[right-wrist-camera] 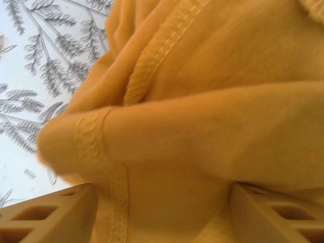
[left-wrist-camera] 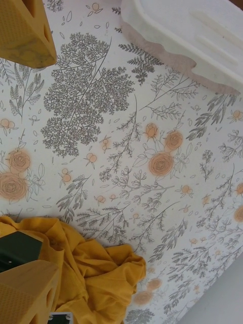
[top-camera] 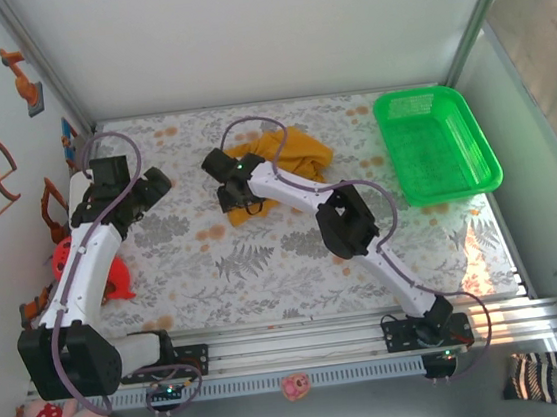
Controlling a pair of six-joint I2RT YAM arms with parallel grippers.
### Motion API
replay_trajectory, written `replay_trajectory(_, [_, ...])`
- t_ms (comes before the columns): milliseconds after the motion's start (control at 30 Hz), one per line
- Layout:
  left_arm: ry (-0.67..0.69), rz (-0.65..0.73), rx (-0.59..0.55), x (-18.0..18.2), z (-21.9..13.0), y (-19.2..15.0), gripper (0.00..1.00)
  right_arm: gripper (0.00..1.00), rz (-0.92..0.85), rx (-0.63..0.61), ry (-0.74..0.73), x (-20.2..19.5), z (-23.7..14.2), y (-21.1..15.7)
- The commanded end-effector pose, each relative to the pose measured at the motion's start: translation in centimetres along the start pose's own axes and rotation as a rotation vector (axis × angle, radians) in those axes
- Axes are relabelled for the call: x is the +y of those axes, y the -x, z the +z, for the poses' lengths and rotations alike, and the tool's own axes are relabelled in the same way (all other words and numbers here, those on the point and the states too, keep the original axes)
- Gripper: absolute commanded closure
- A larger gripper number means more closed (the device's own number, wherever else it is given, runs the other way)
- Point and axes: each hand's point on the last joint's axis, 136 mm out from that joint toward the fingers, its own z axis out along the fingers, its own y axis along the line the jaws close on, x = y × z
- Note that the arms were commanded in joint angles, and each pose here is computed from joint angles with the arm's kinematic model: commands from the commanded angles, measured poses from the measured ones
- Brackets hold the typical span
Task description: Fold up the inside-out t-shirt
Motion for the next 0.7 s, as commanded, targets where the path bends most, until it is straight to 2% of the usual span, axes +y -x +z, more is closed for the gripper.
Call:
replay_trajectory(0, [-0.02, -0.027, 0.016, -0.2, -0.1, -0.2, 0.03, 0.39, 0.061, -0.083, -0.026, -0.4, -1.2, 2.6])
replay_trajectory(100, [-0.029, -0.026, 0.019, -0.3, -0.1, -0.4, 0.03, 0.63, 0.068, -0.098, 0.001, -0.1, -2.1, 3.4])
replay_trajectory(200, [-0.048, -0.022, 0.021, -0.5, 0.0, -0.5, 0.03, 1.0, 0.073, -0.11, 0.019, -0.4, -3.7, 4.0])
replay_trajectory(367, [-0.071, -0.005, 0.032, -0.9, 0.2, -0.7, 0.03, 1.0, 0.084, -0.166, 0.054, -1.6, -8.0, 5.6])
replay_trajectory(500, [-0.081, 0.015, 0.038, -1.2, 0.3, -0.7, 0.03, 1.0, 0.108, -0.234, 0.111, -3.1, -13.1, 7.6])
replay_trajectory(667, [-0.106, 0.029, 0.046, -1.8, 0.4, -0.6, 0.03, 1.0, 0.16, -0.315, 0.144, -7.2, -19.6, 8.8])
